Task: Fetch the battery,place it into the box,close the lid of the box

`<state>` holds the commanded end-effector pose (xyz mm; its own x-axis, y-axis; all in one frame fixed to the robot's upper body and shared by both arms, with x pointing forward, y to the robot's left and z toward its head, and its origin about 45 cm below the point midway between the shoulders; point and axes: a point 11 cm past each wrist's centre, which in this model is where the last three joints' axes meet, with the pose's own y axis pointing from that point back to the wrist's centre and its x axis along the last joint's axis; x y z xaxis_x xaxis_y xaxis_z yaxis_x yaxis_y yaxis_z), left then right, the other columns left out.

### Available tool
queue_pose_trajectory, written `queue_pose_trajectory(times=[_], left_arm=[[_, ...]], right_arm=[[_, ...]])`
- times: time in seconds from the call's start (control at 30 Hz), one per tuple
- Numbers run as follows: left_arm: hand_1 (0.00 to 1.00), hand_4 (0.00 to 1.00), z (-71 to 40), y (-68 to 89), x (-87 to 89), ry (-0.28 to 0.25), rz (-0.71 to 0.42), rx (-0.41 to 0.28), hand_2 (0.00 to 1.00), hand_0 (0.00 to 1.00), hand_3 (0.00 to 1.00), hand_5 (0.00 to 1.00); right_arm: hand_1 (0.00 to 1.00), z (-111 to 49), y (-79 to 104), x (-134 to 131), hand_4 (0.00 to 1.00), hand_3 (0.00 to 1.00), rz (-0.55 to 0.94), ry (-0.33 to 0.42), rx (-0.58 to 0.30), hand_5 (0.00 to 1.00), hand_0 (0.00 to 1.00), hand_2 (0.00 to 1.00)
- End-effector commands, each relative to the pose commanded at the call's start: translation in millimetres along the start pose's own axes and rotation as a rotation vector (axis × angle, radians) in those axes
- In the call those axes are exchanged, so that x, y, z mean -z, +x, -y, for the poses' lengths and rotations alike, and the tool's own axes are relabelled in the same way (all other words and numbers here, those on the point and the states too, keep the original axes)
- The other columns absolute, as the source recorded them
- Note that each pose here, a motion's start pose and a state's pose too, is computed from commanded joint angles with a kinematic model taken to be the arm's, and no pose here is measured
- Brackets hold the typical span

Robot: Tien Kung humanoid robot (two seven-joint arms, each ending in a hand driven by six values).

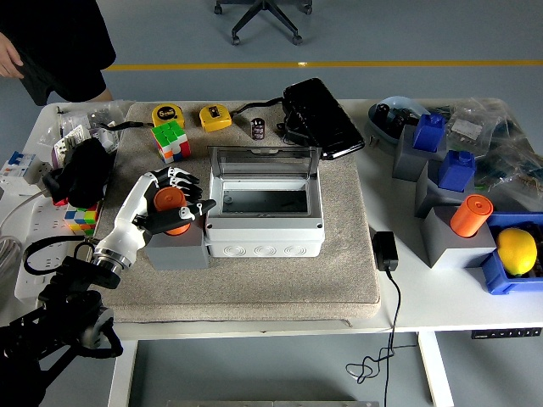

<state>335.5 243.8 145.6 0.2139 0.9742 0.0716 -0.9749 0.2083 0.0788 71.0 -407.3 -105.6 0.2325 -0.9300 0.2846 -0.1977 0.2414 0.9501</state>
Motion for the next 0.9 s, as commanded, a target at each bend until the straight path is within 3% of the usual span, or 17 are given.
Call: queue_pose_trajectory(times=[0.17, 0.2, 0.37, 0.4, 0.57, 0.6, 0.77, 0.8, 0.9], left_arm=[[0.356, 0.927, 0.5, 1.2, 0.5, 0.005, -0.020, -0.008, 0.338, 0.278, 0.323, 0.031], [0.274, 0.817, 0.7, 1.2, 0.5, 0.005, -0.021, -0.009, 0.268, 0.160, 0.220, 0.004], [0.274, 0.817, 1.7, 0.4, 2.1, 0.010, -0.038, -0.013, 0.268, 0.160, 0.220, 0.004], [0.169, 0.545, 1.8, 0.1, 2.3, 0.011, -0.039, -0.013, 0.154, 0.090, 0.161, 0.002], [0.169, 0.545, 3.3, -3.2, 2.0, 0.011, -0.043, -0.001, 0.154, 0.090, 0.161, 0.002], [0.092, 0.440, 3.5, -3.8, 1.7, 0.010, -0.043, 0.001, 0.091, 0.068, 0.156, 0.002], [0.092, 0.440, 6.0, -5.0, -3.7, -0.005, -0.050, 0.002, 0.091, 0.068, 0.156, 0.002], [0.088, 0.532, 7.3, -4.5, -6.8, -0.013, -0.052, 0.000, 0.090, 0.069, 0.164, 0.032], [0.088, 0.532, 10.7, -3.6, -15.4, -0.035, -0.054, -0.002, 0.090, 0.069, 0.164, 0.032]], right_arm=[[0.697, 0.0, -0.1, 0, 0.998, 0.706, 0.000, 0.001, 0.000, 0.600, 0.727, 0.698], [0.697, 0.0, -0.1, 0, 0.998, 0.708, 0.000, 0.001, 0.000, 0.600, 0.729, 0.698], [0.697, 0.0, -0.2, -1, 0.998, 0.708, -0.001, 0.000, -0.001, 0.600, 0.729, 0.698], [0.697, 0.0, -0.3, -1, 0.998, 0.708, -0.001, 0.000, -0.001, 0.599, 0.729, 0.697], [0.697, -0.1, -1.8, -2, 0.998, 0.708, 0.002, 0.001, 0.001, 0.599, 0.729, 0.697], [0.696, -0.1, -2.3, -2, 0.998, 0.707, 0.003, 0.002, 0.002, 0.598, 0.729, 0.697], [0.696, 0.0, -3.0, -3, 0.998, 0.707, 0.007, 0.003, 0.001, 0.598, 0.729, 0.697], [0.696, 0.0, -3.0, -2, 0.998, 0.708, 0.010, 0.003, 0.001, 0.598, 0.729, 0.697], [0.696, 0.0, -2.8, -2, 0.998, 0.708, 0.012, 0.006, -0.001, 0.598, 0.729, 0.697]])
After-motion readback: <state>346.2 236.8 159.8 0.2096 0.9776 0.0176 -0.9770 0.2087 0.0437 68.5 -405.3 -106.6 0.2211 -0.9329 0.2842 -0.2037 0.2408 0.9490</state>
